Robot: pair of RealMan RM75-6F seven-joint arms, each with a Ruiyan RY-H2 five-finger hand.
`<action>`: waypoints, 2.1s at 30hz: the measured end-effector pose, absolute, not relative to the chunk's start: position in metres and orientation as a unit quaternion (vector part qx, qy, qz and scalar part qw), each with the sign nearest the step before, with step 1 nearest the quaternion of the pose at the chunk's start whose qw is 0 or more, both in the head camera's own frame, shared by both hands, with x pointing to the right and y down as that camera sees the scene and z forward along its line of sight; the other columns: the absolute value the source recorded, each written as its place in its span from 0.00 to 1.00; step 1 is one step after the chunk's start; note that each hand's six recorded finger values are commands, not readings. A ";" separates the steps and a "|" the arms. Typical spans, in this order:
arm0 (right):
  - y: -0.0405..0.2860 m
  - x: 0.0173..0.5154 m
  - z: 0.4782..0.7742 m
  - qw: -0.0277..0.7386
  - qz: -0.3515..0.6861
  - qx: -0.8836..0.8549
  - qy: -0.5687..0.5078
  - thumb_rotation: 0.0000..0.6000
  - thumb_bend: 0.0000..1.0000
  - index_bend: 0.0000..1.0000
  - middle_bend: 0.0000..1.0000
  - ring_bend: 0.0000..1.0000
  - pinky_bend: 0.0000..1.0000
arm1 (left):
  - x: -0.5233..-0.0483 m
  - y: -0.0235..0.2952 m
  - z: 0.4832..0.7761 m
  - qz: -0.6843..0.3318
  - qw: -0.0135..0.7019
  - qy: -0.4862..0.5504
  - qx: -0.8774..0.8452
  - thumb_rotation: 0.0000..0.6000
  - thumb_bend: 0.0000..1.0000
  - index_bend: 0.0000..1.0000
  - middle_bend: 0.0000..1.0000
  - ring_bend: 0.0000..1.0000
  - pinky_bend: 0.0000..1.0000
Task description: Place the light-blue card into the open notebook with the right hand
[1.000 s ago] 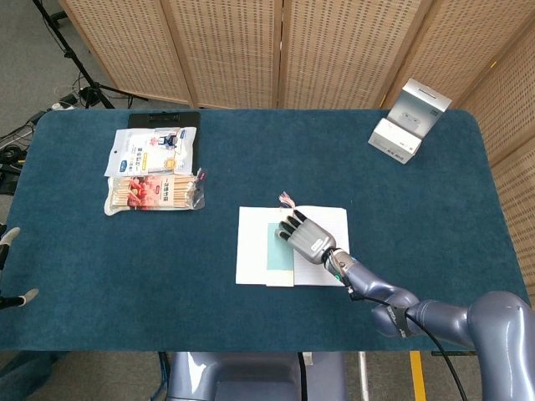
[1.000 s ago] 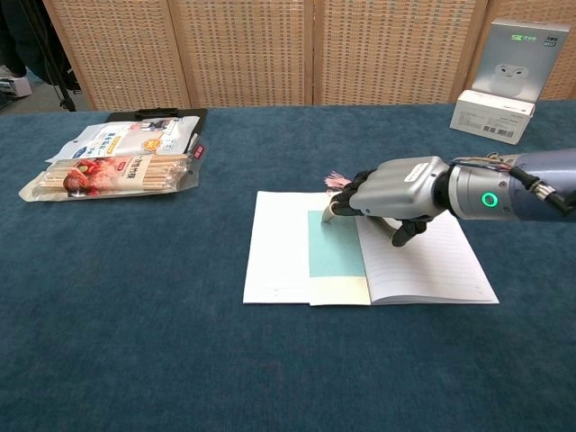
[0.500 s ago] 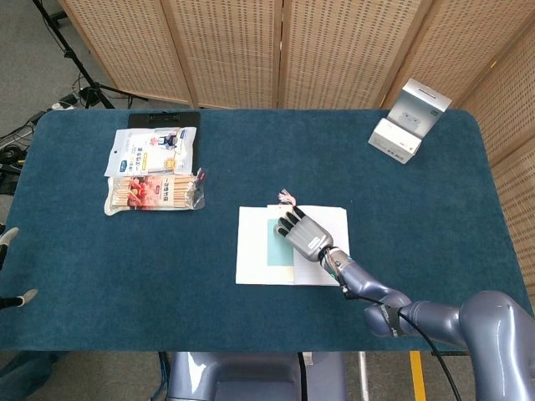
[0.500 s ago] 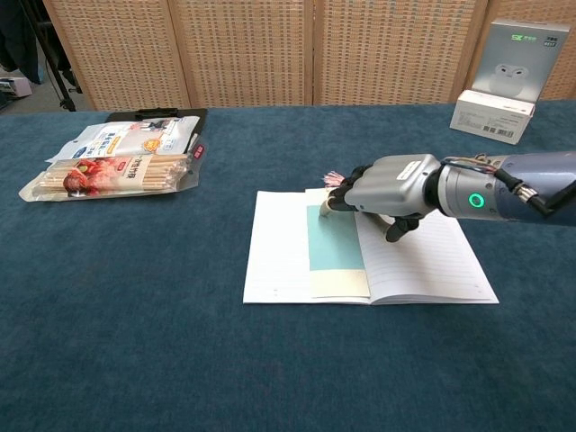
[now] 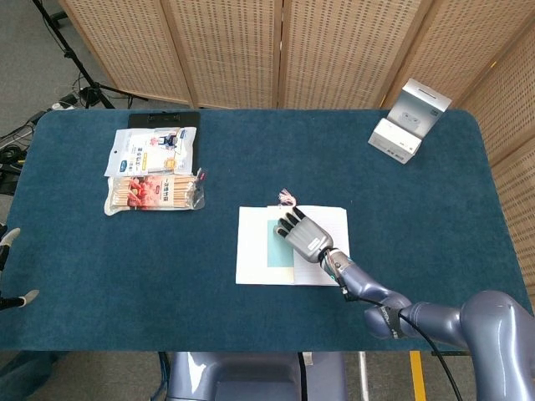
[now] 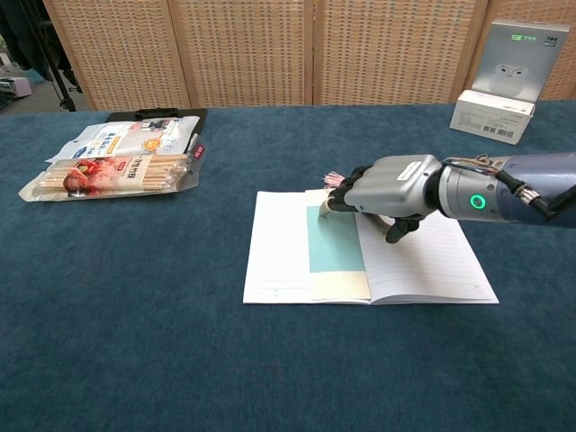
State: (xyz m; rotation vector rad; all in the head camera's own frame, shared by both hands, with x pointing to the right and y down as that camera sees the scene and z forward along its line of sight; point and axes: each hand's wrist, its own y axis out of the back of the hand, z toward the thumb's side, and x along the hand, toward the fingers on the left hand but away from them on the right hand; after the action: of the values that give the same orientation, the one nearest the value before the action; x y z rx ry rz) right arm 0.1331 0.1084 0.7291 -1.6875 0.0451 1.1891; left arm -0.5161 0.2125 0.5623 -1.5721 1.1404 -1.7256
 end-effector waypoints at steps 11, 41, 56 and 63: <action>0.114 0.133 0.731 0.510 0.495 -0.703 0.024 1.00 1.00 0.07 0.07 0.00 0.03 | -0.516 0.212 0.563 -0.642 0.270 0.422 -0.580 1.00 0.00 0.00 0.00 0.00 0.00; 0.094 0.110 0.680 0.556 0.439 -0.703 -0.056 1.00 0.73 0.07 0.04 0.00 0.03 | -0.515 0.213 0.562 -0.641 0.270 0.421 -0.581 1.00 0.00 0.00 0.00 0.00 0.00; 0.088 0.276 0.590 0.497 0.421 -0.666 -0.364 1.00 0.00 0.00 0.00 0.00 0.00 | -0.523 0.213 0.545 -0.625 0.292 0.454 -0.563 1.00 0.00 0.00 0.00 0.00 0.00; 0.153 0.370 0.572 0.462 0.443 -0.629 -0.442 1.00 0.00 0.00 0.00 0.00 0.00 | -0.520 0.223 0.534 -0.622 0.301 0.459 -0.559 1.00 0.00 0.00 0.00 0.00 0.00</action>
State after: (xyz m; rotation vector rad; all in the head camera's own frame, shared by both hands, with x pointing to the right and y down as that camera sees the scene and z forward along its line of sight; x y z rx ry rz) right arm 0.3700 0.1527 0.5718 -1.5461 -1.0859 1.0906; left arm -0.5197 0.2229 0.5343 -1.4816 1.2168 -1.6499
